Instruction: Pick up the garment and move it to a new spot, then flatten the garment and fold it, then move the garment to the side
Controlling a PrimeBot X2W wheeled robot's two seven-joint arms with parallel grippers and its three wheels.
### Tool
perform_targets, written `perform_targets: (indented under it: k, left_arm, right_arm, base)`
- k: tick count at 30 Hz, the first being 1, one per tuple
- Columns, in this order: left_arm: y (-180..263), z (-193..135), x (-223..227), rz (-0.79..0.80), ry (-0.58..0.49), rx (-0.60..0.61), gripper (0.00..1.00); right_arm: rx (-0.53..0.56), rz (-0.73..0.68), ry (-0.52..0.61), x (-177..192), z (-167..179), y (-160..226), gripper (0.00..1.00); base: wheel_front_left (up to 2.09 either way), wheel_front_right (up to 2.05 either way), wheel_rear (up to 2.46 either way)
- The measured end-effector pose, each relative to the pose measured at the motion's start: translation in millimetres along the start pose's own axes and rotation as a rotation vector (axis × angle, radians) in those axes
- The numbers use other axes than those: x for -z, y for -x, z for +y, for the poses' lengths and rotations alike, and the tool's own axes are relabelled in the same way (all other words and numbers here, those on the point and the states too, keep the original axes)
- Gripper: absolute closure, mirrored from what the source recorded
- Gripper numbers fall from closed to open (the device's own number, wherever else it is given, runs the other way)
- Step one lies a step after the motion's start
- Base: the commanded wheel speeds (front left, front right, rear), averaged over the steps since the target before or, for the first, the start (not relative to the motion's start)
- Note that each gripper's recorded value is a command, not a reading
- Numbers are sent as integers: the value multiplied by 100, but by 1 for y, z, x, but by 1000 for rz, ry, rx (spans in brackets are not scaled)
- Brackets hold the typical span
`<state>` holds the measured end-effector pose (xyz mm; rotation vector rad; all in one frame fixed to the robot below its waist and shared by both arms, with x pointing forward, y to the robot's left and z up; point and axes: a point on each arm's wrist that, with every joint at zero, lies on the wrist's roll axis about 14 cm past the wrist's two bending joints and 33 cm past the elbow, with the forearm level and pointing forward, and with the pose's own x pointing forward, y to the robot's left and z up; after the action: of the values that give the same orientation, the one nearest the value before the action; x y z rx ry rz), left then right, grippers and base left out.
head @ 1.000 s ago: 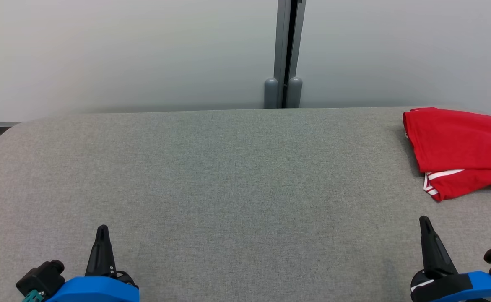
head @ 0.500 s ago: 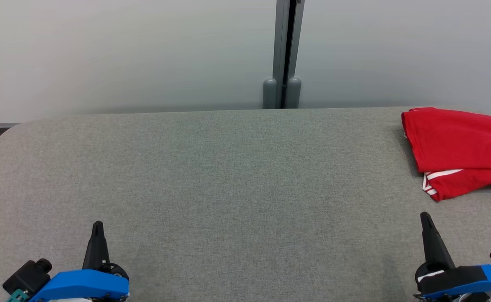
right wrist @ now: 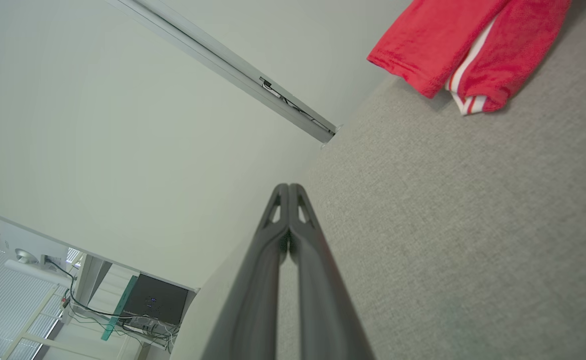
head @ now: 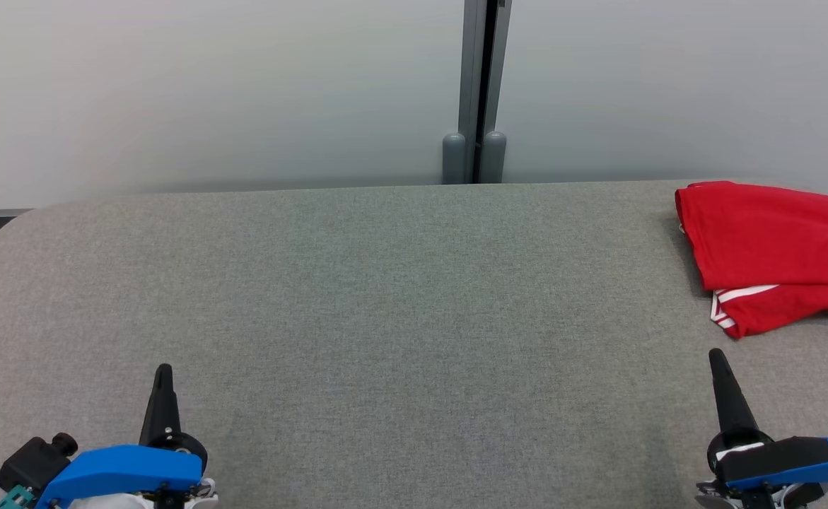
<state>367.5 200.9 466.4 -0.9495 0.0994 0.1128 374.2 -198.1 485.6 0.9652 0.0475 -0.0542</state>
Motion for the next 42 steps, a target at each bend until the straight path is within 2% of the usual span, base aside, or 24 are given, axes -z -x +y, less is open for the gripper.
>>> perform_targets:
  k: [19, 42]
  left_arm:
    - [-6, -8, -7, -3, 208, 27, 100]
    - [-10, -19, -12, 8, 413, 69, 100]
  right_arm:
    - [-8, 0, -200, -4, 4, -5, 100]
    - [-26, 5, -401, -7, 8, -8, 100]
  base:
    - [0, 0, 0]
    - [0, 0, 0]
